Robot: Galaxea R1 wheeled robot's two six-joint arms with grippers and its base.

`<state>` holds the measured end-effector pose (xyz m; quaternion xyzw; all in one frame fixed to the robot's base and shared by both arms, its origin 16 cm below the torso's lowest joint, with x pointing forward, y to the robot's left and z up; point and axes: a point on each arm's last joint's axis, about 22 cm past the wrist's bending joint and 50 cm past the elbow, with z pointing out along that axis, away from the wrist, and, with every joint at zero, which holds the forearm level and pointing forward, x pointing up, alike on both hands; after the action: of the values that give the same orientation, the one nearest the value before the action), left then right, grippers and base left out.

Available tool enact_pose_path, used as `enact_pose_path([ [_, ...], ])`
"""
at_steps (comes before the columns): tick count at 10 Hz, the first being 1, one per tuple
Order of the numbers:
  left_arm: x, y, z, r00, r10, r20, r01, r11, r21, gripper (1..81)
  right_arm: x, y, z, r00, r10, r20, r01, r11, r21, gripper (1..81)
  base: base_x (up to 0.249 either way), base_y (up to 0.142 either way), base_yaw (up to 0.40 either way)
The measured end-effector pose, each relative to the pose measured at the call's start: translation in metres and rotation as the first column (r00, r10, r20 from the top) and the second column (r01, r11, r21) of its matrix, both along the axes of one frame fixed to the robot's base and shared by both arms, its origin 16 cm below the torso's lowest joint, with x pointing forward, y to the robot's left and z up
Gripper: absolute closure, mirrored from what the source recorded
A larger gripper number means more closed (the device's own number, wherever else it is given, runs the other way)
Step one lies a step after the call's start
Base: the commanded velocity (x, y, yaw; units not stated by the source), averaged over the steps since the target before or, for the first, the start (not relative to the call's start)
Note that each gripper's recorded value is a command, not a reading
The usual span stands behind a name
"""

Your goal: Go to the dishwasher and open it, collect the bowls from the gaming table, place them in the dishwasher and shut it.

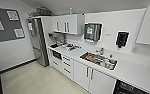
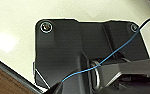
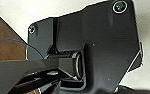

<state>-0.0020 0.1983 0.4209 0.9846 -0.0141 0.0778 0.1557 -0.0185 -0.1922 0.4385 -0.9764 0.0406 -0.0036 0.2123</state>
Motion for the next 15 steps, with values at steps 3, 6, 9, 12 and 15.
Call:
enact_pose_path([
  [3, 0.001, 0.000, 0.000, 1.0000, -0.005, 0.003, 0.005, 1.0000, -0.001, 1.0, -0.002, -0.003, 0.000, 1.0000, 0.002, -0.002, -0.002, 1.000, -0.004, 1.0, 0.000, 0.000, 0.375],
  [6, 0.000, -0.001, 0.000, 1.0000, -0.006, 0.003, 0.006, 1.0000, -0.001, 1.0, -0.002, -0.003, 0.000, 1.0000, 0.003, -0.001, -0.003, 1.000, -0.003, 1.0, 0.000, 0.000, 0.375],
  [9, 0.000, -0.002, 0.000, 1.0000, -0.006, 0.002, 0.006, 1.0000, -0.002, 1.0, -0.003, 0.002, 0.000, 0.9999, 0.011, 0.003, -0.011, 1.000, 0.002, 1.0, 0.000, 0.000, 0.375],
  [12, 0.000, -0.012, 0.001, 0.9998, -0.021, 0.007, 0.021, 0.9997, -0.014, 1.0, -0.003, 0.002, 0.000, 0.9999, 0.012, 0.005, -0.012, 1.000, 0.002, 1.0, 0.000, 0.000, 0.375],
  [15, 0.002, -0.009, 0.000, 0.9997, -0.024, 0.010, 0.024, 0.9997, -0.007, 1.0, -0.005, 0.003, 0.000, 0.9998, 0.020, 0.004, -0.020, 1.000, 0.002, 1.0, 0.000, 0.000, 0.375],
])
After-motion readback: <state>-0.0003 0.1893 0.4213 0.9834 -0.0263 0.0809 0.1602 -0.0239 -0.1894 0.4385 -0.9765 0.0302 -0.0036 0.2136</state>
